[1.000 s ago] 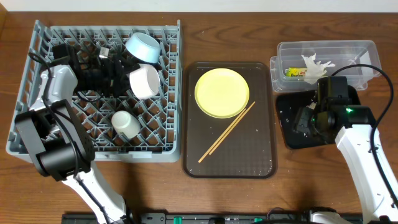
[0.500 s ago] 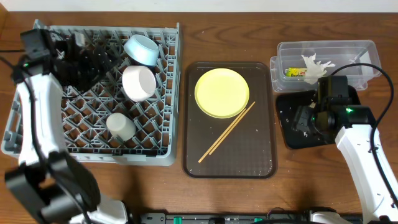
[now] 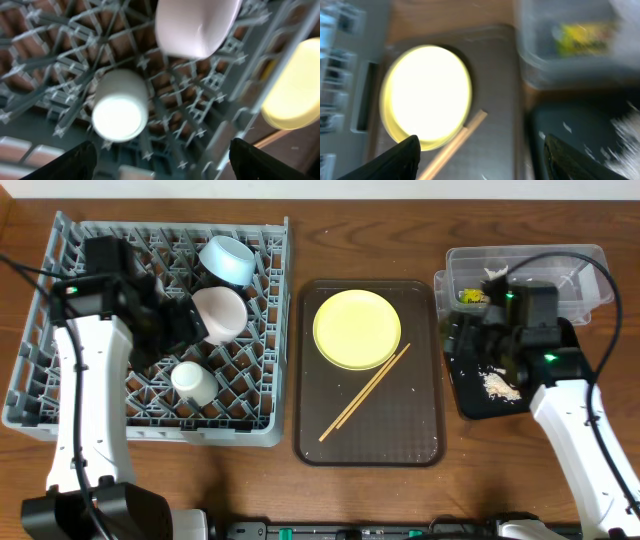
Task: Sort waste into correct bins and load items into the dishwasher rack
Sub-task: 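Move the left gripper to the wooden chopsticks on the brown tray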
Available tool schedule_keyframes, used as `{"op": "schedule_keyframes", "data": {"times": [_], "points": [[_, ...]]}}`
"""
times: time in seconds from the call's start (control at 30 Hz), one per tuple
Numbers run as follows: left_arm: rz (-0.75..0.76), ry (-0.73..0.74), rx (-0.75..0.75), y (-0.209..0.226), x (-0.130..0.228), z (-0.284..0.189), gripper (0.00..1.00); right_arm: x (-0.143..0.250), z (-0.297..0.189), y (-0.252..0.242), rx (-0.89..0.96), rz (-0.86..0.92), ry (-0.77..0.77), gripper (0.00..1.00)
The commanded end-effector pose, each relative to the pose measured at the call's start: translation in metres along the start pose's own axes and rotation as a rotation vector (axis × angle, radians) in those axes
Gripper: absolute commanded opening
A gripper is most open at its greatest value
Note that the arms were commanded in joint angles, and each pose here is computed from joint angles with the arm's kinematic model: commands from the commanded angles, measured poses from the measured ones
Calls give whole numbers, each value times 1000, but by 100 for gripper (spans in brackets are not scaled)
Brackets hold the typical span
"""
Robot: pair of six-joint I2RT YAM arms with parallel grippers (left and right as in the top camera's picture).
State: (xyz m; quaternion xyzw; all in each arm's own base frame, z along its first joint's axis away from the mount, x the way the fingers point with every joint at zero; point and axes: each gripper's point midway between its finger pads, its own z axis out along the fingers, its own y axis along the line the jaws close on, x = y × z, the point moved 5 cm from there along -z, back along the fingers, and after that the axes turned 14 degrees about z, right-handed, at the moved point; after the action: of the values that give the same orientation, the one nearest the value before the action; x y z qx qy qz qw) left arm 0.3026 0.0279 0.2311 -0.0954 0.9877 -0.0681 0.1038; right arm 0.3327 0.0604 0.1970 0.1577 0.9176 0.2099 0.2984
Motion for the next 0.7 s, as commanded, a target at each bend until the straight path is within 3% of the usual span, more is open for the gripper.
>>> {"op": "schedule_keyframes", "data": {"times": [0.0,0.3,0.43,0.67], "points": [[35,-3,-103,-7,5,-2,86,5,12,24,-61,-84,11,75],[295,-117,-19,-91,-2,5,90,22,32,11,94,-95,61,70],[417,-207,45,-139,-6,9,95,21,17,-13,246,-63,38,72],[666,-285,135,-217,1,32,96,25,-14,-44,358,48,58,72]]}}
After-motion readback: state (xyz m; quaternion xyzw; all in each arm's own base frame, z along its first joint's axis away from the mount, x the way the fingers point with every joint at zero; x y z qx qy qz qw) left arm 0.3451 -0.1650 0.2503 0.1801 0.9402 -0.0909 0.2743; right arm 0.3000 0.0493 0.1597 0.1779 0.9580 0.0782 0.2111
